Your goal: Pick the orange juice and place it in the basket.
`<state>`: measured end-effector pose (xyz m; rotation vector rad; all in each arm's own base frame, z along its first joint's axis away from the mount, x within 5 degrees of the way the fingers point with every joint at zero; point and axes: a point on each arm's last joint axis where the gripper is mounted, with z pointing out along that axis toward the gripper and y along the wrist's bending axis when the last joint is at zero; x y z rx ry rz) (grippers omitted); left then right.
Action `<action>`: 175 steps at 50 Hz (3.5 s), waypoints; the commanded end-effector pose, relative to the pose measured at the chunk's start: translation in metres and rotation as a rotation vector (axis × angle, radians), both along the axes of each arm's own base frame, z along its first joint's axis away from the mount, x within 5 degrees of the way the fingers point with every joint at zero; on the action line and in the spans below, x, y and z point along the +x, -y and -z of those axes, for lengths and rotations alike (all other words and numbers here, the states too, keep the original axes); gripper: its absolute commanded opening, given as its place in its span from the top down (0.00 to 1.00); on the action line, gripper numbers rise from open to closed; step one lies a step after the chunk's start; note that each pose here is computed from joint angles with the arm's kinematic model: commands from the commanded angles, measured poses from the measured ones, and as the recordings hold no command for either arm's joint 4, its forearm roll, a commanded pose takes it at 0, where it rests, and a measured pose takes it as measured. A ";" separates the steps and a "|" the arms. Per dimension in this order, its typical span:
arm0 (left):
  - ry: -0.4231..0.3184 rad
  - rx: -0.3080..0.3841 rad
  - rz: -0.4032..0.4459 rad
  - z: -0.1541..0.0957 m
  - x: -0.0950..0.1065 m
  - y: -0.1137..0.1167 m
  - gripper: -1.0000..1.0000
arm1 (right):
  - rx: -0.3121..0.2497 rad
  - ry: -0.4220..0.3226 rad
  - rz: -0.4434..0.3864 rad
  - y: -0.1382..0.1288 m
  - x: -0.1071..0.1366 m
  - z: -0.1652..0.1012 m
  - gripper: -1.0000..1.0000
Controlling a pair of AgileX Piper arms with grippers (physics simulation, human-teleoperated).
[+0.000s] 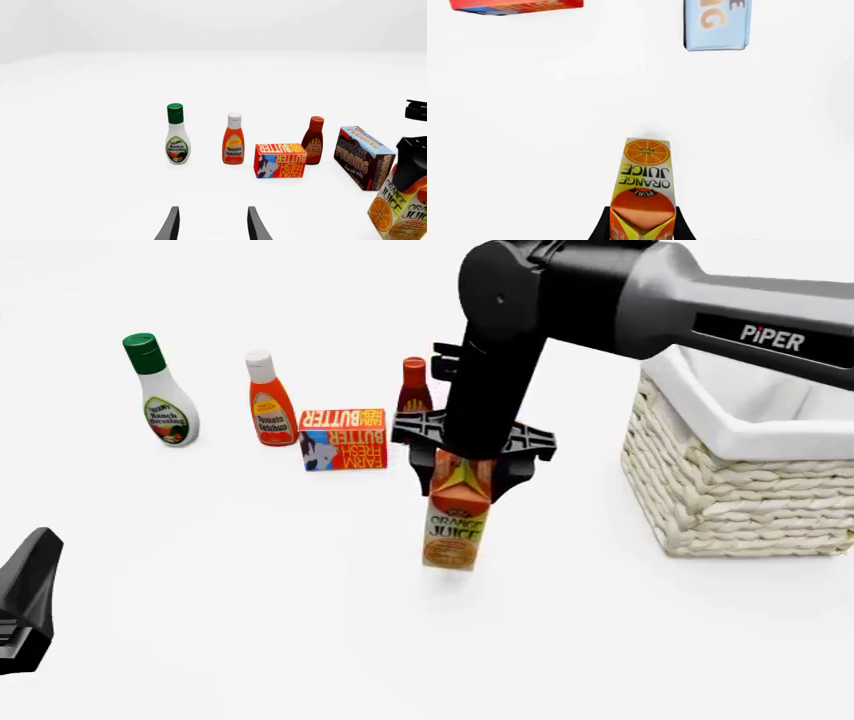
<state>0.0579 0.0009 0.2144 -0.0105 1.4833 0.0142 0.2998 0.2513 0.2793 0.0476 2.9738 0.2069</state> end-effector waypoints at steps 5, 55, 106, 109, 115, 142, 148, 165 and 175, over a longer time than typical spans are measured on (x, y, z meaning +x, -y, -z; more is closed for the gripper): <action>0.000 0.000 0.000 0.000 0.000 0.000 0.00 | 0.033 0.048 -0.013 0.010 -0.005 -0.023 1.00; 0.000 0.000 0.000 0.000 0.000 0.000 0.00 | 0.034 0.313 -0.251 0.073 0.005 -0.099 1.00; 0.000 0.000 0.000 0.000 0.000 0.000 0.00 | -0.045 0.631 -0.265 0.158 -0.003 -0.186 1.00; 0.000 0.000 0.000 0.000 0.000 0.000 0.00 | -0.059 0.644 -0.267 0.164 -0.004 -0.189 1.00; 0.000 0.000 0.000 0.000 0.000 0.000 0.00 | -0.078 0.678 -0.264 0.173 -0.006 -0.198 1.00; 0.000 0.000 0.000 0.000 0.000 0.000 0.00 | -0.187 0.766 -0.207 0.223 -0.022 -0.224 1.00; 0.000 0.000 0.000 0.000 0.000 0.000 0.00 | -0.208 0.765 -0.180 0.234 -0.028 -0.225 1.00; 0.000 0.000 0.000 0.000 0.000 0.000 0.00 | -0.273 0.758 -0.126 0.262 -0.038 -0.226 1.00; 0.000 0.000 0.000 0.000 0.000 0.000 0.00 | -0.293 0.759 -0.106 0.270 -0.039 -0.227 1.00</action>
